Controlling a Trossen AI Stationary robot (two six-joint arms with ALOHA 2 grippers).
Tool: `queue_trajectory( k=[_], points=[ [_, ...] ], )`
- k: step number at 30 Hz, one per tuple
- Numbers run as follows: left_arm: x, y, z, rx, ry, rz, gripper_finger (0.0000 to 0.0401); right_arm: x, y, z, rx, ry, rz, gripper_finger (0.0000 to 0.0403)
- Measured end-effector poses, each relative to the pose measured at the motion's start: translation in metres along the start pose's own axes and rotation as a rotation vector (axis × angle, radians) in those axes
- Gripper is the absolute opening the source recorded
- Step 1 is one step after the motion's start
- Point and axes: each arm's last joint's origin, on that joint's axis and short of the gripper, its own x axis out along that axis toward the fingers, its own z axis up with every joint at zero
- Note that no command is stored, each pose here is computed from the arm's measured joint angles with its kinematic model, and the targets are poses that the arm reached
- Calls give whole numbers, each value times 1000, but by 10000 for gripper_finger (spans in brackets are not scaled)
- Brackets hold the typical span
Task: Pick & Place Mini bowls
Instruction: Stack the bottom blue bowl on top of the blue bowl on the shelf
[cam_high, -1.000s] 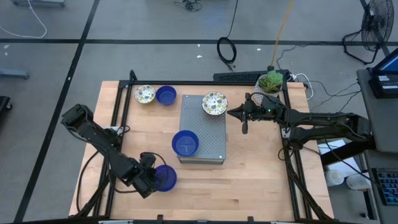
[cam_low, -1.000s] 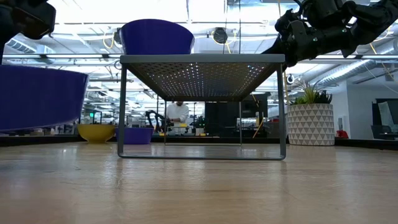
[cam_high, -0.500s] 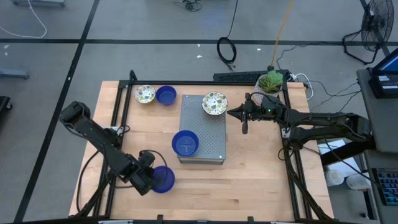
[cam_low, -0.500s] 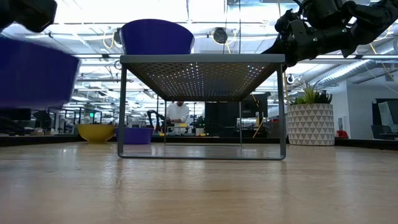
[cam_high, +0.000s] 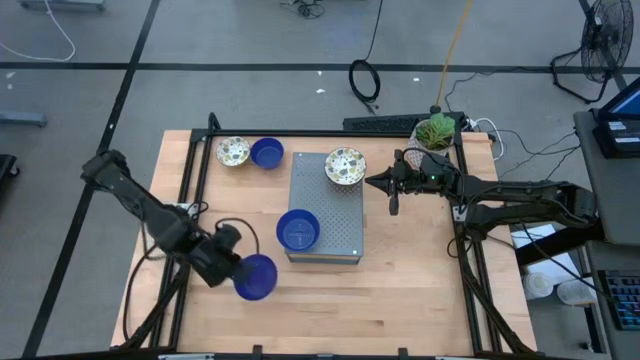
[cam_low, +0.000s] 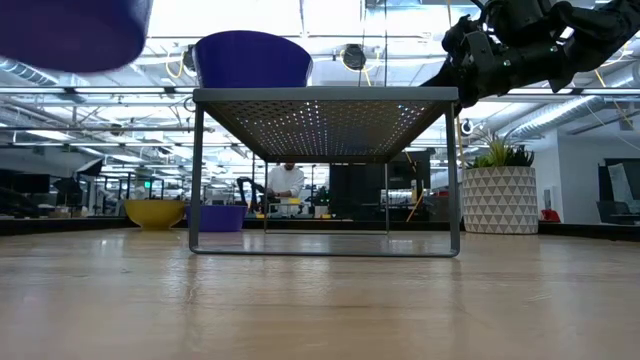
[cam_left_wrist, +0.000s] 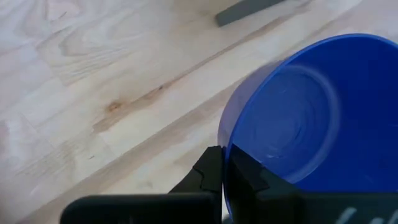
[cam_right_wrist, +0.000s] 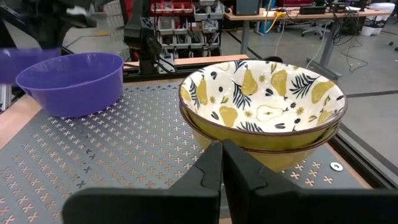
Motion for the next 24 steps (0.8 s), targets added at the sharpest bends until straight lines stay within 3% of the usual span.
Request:
queue_trajectory(
  k=[13,24],
  points=[
    [-52,18,34,53,-232,-217,15,0,0,0,-5,0,0,0],
    [-78,17,58,244,-544,-325,21,0,0,0,-6,0,1,0]
  ],
)
